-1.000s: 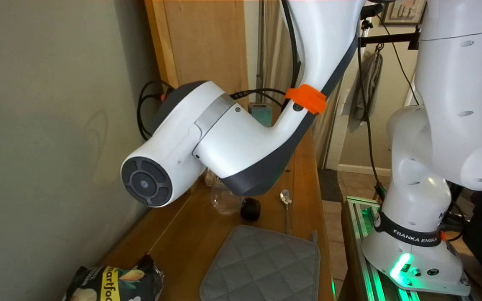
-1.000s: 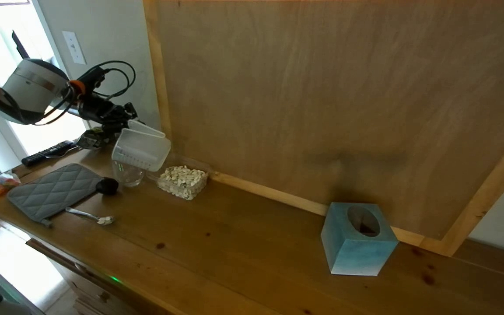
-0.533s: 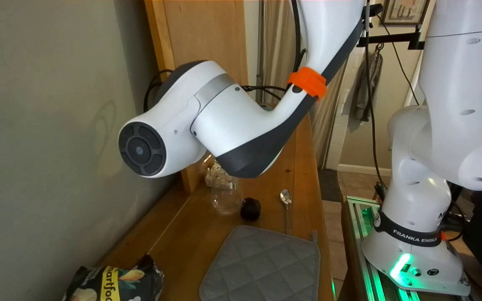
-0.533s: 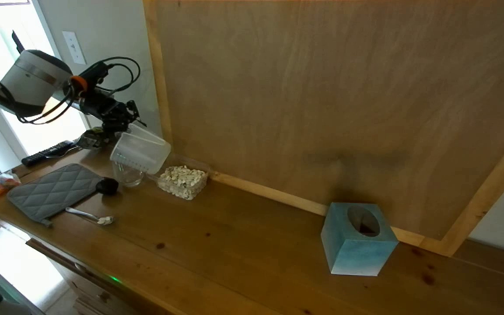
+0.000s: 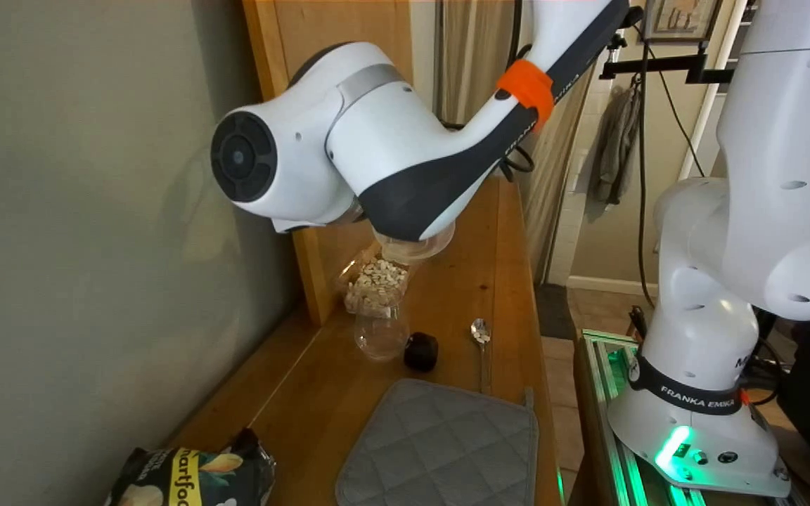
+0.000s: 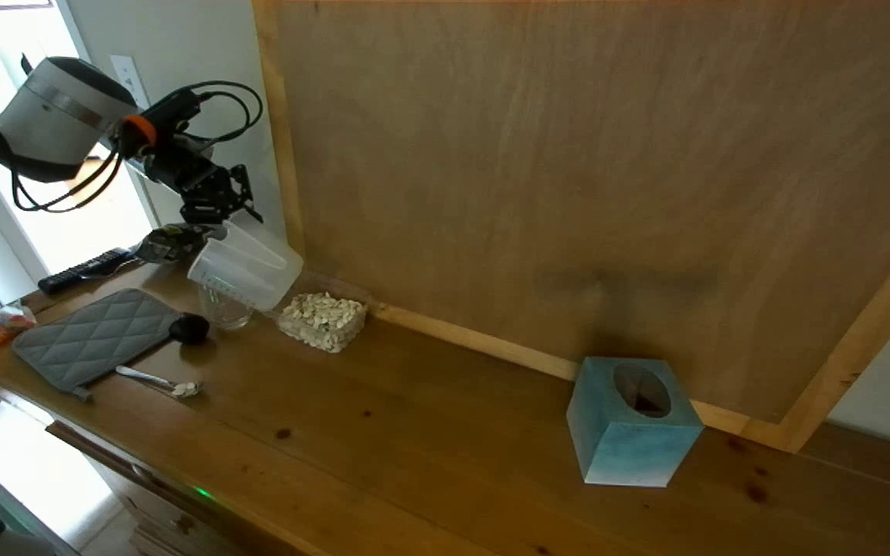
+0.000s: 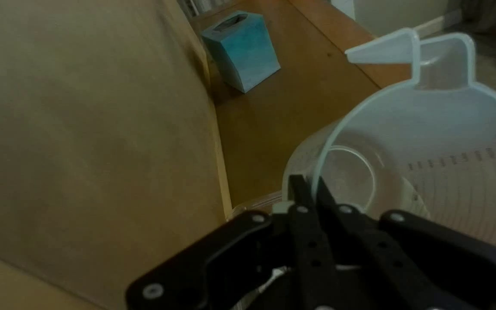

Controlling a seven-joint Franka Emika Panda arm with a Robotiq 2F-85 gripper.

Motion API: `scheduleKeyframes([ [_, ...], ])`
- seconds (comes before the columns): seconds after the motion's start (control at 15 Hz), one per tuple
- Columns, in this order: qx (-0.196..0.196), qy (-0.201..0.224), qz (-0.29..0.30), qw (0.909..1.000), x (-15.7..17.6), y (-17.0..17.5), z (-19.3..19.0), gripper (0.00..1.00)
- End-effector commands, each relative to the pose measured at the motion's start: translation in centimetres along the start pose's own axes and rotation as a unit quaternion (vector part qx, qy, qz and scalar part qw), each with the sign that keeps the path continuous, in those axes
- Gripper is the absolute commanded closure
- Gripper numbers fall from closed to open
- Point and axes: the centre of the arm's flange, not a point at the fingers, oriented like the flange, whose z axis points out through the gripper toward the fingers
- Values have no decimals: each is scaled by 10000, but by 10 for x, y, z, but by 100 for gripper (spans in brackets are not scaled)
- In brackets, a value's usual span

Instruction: Pour the contents of the clear jug into the glass cup

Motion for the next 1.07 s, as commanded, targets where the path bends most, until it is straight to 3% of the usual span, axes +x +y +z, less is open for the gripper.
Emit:
scheduleKeyframes([
  [0.0,519,215,440,9974,-42,-1,23,99],
  [0.2,1096,337,967,9887,-78,2,53,99],
  [0.47,1731,665,1741,9671,-121,-1,94,99],
  [1.0,2390,1251,2791,9216,-183,-22,160,99],
])
